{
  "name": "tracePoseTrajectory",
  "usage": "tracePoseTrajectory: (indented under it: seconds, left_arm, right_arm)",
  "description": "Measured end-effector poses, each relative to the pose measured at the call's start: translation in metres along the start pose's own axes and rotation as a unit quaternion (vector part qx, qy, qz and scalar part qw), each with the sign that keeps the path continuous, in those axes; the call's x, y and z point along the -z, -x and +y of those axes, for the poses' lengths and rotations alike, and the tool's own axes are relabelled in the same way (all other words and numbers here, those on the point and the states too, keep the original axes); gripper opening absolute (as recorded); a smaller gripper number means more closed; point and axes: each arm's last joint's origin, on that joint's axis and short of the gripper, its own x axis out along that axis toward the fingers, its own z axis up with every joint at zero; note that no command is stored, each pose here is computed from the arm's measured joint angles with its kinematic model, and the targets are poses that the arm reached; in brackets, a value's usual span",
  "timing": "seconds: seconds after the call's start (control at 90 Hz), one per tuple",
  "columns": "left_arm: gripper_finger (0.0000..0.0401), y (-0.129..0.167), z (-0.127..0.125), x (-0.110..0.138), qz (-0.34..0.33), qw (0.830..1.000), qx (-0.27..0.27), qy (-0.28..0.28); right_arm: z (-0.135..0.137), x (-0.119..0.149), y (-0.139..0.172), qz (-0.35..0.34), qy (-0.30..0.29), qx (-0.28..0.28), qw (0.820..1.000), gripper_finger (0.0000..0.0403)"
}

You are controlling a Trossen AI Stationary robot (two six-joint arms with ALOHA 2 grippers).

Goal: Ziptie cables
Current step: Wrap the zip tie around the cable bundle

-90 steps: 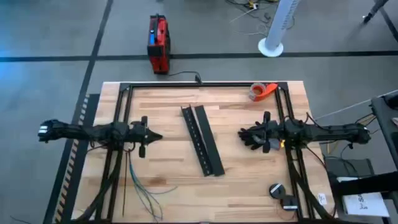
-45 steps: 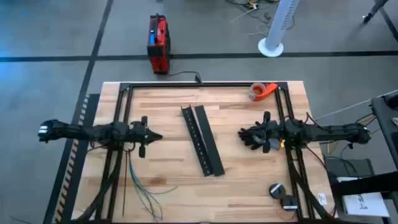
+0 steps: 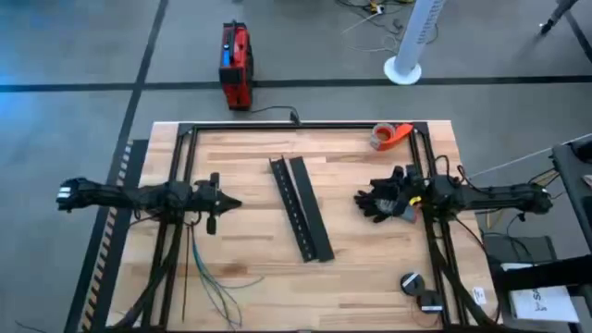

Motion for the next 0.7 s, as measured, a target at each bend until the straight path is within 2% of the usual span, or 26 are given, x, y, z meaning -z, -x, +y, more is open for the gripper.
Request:
tracePoseTrajectory:
  seconds: [0.278, 0.456, 0.589, 0.7]
  left_arm:
    - [0.0011, 0.0, 0.0, 0.0, 0.0, 1.0, -0.001, -0.001]
    - [0.0011, 0.0, 0.003, 0.0, -0.005, 0.999, -0.052, -0.004]
    - [0.0011, 0.0, 0.003, -0.001, -0.006, 0.999, -0.052, -0.004]
    - [0.0011, 0.0, 0.003, -0.002, -0.014, 0.999, -0.052, 0.0]
  right_arm:
    - [0.002, 0.001, -0.002, 0.003, 0.01, -0.007, 1.0, 0.0008]
    - [0.007, 0.006, -0.004, 0.023, 0.019, -0.023, 0.999, 0.0008]
    - [0.015, 0.006, -0.003, -0.006, 0.01, -0.017, 1.0, 0.0008]
    - [0.02, 0.01, -0.002, 0.001, 0.008, -0.02, 1.0, 0.0008]
